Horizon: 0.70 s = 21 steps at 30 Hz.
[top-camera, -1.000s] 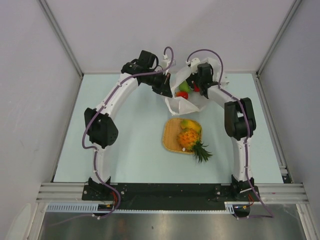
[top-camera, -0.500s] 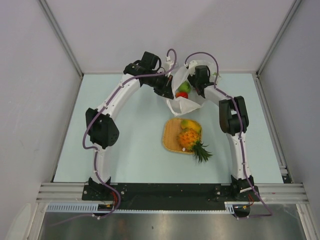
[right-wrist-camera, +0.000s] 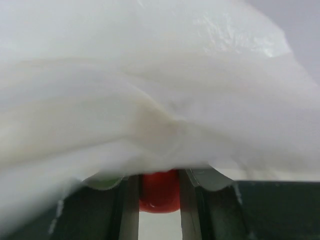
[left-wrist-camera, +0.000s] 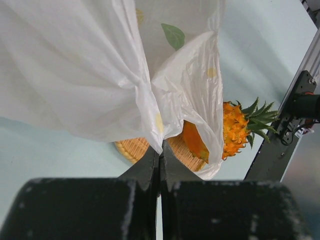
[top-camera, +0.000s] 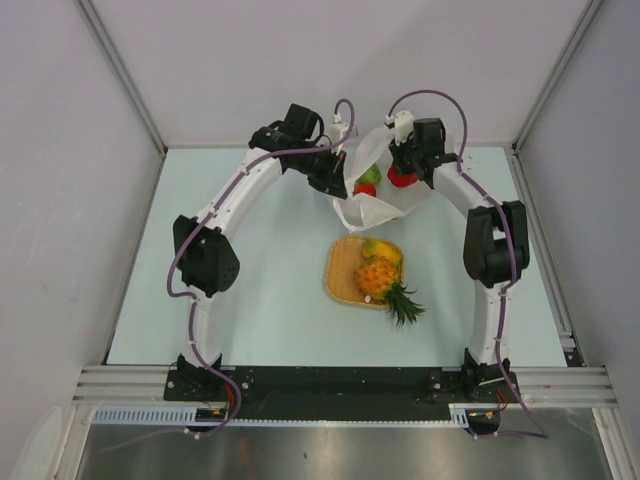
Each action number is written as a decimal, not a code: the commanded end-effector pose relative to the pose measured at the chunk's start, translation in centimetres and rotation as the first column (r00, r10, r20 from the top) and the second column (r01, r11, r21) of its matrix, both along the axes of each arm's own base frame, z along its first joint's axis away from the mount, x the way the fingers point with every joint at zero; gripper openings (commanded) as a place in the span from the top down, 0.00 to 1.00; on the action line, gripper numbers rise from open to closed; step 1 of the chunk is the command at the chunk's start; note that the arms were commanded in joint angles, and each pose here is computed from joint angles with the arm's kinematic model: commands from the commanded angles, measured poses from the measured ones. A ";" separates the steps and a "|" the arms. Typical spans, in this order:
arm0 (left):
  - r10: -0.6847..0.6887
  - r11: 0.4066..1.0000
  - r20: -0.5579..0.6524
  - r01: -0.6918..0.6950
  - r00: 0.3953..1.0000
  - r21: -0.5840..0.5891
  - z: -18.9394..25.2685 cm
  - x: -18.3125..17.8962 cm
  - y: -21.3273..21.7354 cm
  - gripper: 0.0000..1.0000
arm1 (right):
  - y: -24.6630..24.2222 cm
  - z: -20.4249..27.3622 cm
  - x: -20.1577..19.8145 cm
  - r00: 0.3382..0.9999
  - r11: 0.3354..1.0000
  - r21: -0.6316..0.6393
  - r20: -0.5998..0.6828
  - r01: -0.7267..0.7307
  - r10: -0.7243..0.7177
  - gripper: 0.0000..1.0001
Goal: Take the fake fruits out of the plastic bag
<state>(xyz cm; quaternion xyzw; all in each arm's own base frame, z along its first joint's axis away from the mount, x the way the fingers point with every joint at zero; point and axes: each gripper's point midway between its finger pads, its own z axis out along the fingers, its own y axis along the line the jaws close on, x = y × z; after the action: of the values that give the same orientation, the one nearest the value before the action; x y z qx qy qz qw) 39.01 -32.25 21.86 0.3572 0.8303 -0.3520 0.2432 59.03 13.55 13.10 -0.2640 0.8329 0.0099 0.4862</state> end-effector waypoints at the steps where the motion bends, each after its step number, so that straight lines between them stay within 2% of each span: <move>1: -0.005 1.000 0.061 0.006 0.998 -0.013 1.1 1.0 -0.6 1.00 | 1.8 9.2 -4.3 0.993 0.978 0.180 0.055 -0.109 0.101 0.90; 3: -0.002 1.000 0.062 0.003 0.998 -0.012 0.9 1.2 -0.6 1.00 | 1.8 9.8 -5.9 0.993 0.966 0.230 0.027 -0.118 0.115 0.90; 4: 0.002 1.000 0.060 -0.001 0.998 -0.007 0.8 1.3 -0.6 1.00 | 1.8 11.8 -6.8 0.991 0.959 0.252 0.050 -0.130 0.121 0.90; 8: 0.012 1.000 0.062 -0.013 0.998 0.007 0.3 1.7 -0.5 1.00 | 3.4 14.5 -10.9 0.972 0.891 0.401 -0.006 -0.212 0.234 0.90; 10: 0.023 1.000 0.072 -0.024 0.997 0.015 0.2 2.1 -0.3 1.00 | 4.3 14.1 -13.6 0.949 0.857 0.465 -0.096 -0.224 0.300 0.89; 14: 0.033 0.999 0.080 -0.034 0.996 0.020 0.2 2.5 -0.2 1.00 | 6.7 14.2 -18.9 0.865 0.759 0.576 -0.167 -0.303 0.472 0.89; 21: 0.070 0.997 0.066 -0.072 0.995 0.041 -1.4 4.2 1.0 1.00 | 12.1 12.1 -25.6 0.679 0.644 0.610 -0.224 -0.461 0.699 0.88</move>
<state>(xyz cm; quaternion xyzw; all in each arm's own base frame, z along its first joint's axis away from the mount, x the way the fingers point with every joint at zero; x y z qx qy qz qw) 41.19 -31.76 19.74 0.3445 0.8470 -0.3225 0.2448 39.02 21.89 24.63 -0.3118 0.7929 0.3754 0.3649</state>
